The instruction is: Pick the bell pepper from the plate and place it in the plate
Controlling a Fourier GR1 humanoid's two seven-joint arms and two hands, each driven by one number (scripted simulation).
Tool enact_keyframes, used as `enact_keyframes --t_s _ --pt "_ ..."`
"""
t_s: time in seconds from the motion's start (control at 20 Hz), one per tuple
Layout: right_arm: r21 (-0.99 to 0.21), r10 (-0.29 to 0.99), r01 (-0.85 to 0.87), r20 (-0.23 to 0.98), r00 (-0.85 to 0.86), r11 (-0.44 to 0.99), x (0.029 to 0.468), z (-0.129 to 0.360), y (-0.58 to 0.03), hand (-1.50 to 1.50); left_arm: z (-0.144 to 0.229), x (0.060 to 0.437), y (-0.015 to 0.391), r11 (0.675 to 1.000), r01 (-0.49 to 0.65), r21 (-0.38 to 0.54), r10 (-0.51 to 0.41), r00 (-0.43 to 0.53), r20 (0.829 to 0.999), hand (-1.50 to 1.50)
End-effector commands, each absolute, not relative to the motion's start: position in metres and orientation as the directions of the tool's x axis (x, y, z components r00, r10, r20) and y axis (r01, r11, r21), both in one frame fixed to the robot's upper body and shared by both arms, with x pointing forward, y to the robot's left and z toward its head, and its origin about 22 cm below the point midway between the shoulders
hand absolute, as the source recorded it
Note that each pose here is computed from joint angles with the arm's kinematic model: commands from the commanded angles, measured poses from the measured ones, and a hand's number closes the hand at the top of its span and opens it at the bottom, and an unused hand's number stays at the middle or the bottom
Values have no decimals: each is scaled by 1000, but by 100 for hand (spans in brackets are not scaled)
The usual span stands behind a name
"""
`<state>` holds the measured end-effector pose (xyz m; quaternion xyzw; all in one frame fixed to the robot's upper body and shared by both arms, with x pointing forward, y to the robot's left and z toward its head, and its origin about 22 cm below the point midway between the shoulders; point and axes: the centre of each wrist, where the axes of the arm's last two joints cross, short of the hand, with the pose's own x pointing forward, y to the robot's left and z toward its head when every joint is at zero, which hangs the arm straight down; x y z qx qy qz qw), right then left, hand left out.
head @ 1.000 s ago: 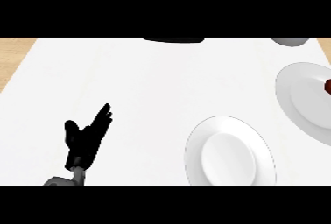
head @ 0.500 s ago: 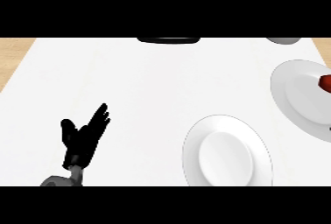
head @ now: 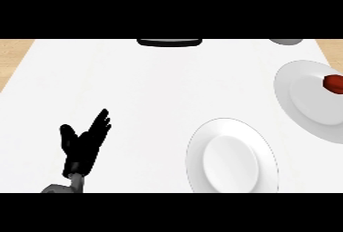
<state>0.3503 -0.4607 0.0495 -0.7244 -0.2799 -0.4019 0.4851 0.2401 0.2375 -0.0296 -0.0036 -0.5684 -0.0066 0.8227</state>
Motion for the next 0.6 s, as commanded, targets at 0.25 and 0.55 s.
enact_keyframes --t_s 0.25,0.55 --pt "-321 72 917 935 346 -237 360 35 -405 -150 -39 226 243 999 -38 6 9 384 923 0" --pt "-261 107 953 954 279 -157 345 -3 -342 -150 -30 230 244 1000 -27 14 -3 385 923 0"
